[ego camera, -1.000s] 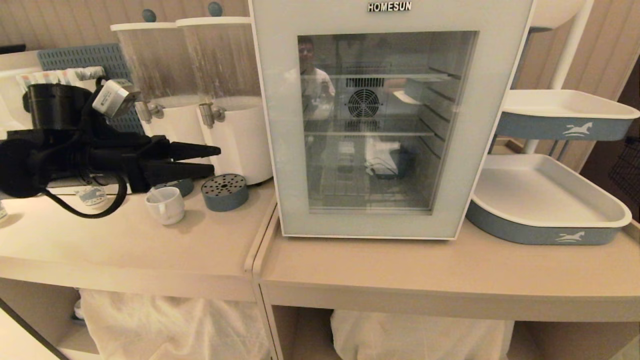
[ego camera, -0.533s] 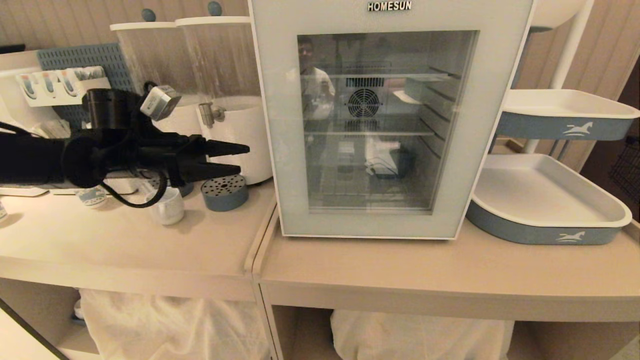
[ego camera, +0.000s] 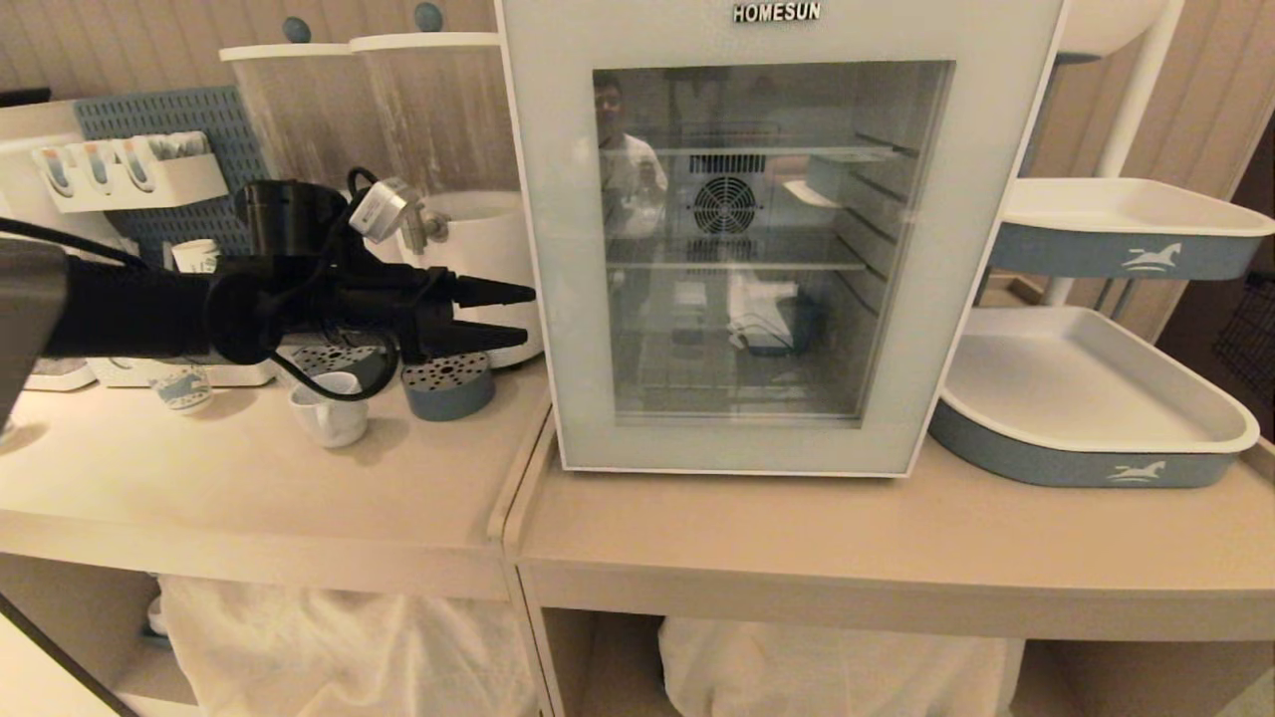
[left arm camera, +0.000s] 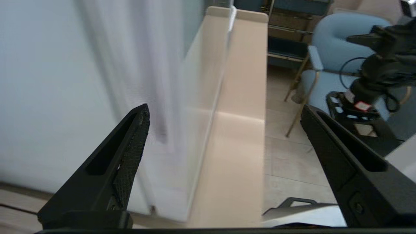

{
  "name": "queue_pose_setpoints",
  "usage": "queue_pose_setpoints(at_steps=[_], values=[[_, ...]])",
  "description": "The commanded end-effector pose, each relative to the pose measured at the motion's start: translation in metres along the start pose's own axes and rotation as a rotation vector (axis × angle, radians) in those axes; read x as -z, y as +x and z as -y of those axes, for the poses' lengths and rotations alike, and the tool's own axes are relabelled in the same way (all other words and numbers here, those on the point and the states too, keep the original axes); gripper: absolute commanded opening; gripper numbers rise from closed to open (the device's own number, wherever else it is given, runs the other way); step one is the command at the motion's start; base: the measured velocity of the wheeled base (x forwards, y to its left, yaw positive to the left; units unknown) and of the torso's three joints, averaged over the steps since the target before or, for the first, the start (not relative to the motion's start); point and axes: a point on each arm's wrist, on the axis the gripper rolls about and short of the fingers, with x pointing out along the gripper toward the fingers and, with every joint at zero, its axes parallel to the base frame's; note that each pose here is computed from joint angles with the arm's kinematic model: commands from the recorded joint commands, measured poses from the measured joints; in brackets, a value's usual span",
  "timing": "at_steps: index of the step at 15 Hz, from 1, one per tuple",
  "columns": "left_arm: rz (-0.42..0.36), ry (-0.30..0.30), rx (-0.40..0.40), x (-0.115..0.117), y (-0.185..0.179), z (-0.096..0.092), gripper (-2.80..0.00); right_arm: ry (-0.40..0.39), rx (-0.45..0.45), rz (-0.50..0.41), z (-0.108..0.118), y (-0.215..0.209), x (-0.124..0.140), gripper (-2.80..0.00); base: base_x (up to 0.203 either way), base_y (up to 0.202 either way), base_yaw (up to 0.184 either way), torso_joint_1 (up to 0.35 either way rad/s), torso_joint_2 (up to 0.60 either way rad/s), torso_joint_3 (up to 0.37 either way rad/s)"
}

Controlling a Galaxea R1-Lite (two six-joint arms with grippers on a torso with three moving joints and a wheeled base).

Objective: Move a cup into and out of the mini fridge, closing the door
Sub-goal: Open the freezer door

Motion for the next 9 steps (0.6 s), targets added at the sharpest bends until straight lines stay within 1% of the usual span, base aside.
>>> queue_pose_setpoints(at_steps=[1,4,9], values=[[0.002,0.002,0.011,0.0029,0.0032,-0.0053,0.0,0.0,-0.001,-0.002,0.0,0.0001,0.0,-2.8,0.0,0.0,0.0,0.0,0.0,0.0],[-0.001,0.005,-0.001,0.0049,0.0045,-0.0119,0.0,0.0,-0.001,-0.002,0.0,0.0001,0.0,-2.8,0.0,0.0,0.0,0.0,0.0,0.0],[0.0,0.017,0.005,0.0008,0.0104,-0.0124,0.0,0.0,-0.001,-0.002,0.0,0.0001,0.0,-2.8,0.0,0.0,0.0,0.0,0.0,0.0]])
